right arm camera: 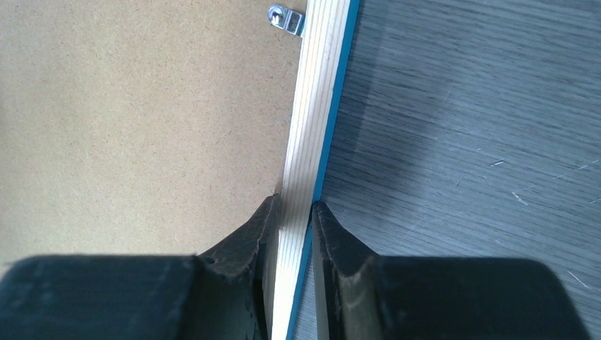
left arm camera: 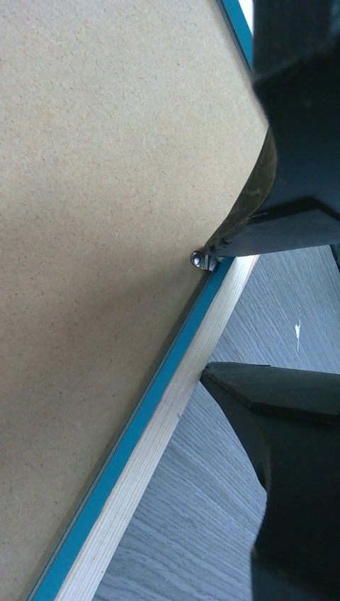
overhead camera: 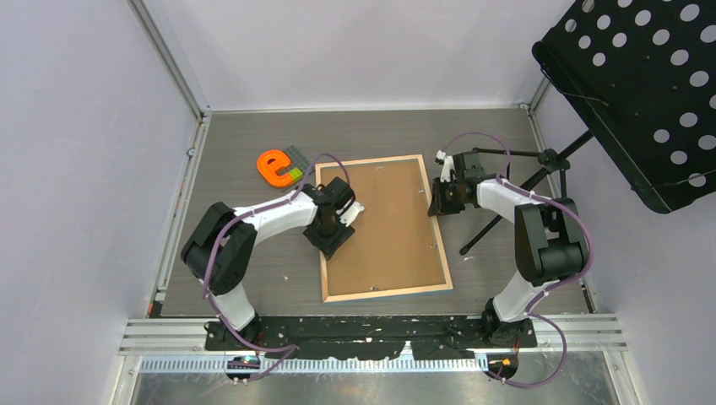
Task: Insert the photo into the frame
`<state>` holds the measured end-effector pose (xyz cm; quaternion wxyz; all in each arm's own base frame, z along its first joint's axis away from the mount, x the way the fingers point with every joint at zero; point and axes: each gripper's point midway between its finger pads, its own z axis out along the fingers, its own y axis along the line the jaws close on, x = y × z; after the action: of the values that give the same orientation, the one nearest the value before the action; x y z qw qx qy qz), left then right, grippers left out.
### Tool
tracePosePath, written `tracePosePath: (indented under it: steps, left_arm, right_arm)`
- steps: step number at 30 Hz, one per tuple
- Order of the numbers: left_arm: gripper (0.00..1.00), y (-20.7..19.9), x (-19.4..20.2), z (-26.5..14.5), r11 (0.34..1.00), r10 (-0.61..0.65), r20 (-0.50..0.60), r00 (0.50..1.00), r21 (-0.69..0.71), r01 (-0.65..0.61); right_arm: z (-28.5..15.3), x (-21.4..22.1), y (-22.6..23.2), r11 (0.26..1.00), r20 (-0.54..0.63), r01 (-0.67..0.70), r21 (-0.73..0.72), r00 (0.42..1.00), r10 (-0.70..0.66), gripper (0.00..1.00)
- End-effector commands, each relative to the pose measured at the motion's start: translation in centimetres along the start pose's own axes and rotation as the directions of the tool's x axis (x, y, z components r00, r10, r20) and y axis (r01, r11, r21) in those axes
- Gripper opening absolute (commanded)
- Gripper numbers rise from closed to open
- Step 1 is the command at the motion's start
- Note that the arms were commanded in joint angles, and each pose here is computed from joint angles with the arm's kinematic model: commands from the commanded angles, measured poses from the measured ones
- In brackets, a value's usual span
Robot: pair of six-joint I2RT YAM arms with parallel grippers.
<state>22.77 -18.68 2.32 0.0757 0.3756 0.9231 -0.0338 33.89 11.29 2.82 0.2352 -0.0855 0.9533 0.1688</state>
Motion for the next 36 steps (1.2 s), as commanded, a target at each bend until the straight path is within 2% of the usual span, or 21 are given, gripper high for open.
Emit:
tracePosePath:
  steps: [1, 7, 9, 15, 17, 22, 25, 29, 36]
  left_arm:
    - [0.5, 0.8, -1.1, 0.2, 0.999, 0.029, 0.031, 0.999, -0.038, -0.028]
    - [0.46, 0.7, -1.1, 0.1, 0.999, 0.031, 0.035, 0.999, -0.033, -0.03]
    - [0.41, 0.7, -1.2, 0.0, 0.999, 0.034, 0.038, 0.999, -0.029, -0.033]
    - [0.39, 0.7, -1.6, -0.5, 0.999, 0.037, 0.061, 0.997, -0.032, -0.035]
    - [0.45, 0.7, -1.9, -0.7, 0.999, 0.04, 0.072, 0.997, -0.033, -0.038]
    - [0.72, 0.8, -2.3, -1.2, 0.998, 0.043, 0.096, 0.994, -0.038, -0.039]
    - [0.84, 1.1, -2.6, -1.6, 0.998, 0.043, 0.111, 0.993, -0.054, -0.037]
    - [0.9, 1.2, -2.7, -2.0, 0.997, 0.047, 0.124, 0.991, -0.063, -0.039]
    - [0.89, 1.5, -2.9, -2.1, 0.997, 0.049, 0.127, 0.991, -0.073, -0.04]
  right_arm:
    - [-0.2, -2.5, 0.8, 0.999, 0.077, 0.026, -0.043, 0.997, -0.022, 0.06]
    - [-0.2, -2.5, 0.8, 0.999, 0.076, 0.026, -0.044, 0.997, -0.023, 0.06]
    - [-0.1, -2.5, 0.8, 0.999, 0.076, 0.027, -0.043, 0.997, -0.024, 0.06]
    - [-0.1, -2.5, 0.7, 0.999, 0.074, 0.026, -0.041, 0.997, -0.022, 0.06]
    - [-0.1, -2.4, 0.7, 0.999, 0.073, 0.027, -0.042, 0.997, -0.024, 0.06]
    - [-0.1, -2.4, 0.7, 0.999, 0.073, 0.026, -0.042, 0.997, -0.023, 0.06]
    - [-0.1, -2.4, 0.7, 0.999, 0.074, 0.027, -0.044, 0.997, -0.024, 0.06]
    - [-0.1, -2.4, 0.7, 0.999, 0.073, 0.027, -0.043, 0.997, -0.023, 0.06]
    - [-0.2, -2.5, 0.7, 0.999, 0.077, 0.029, -0.043, 0.997, -0.026, 0.06]
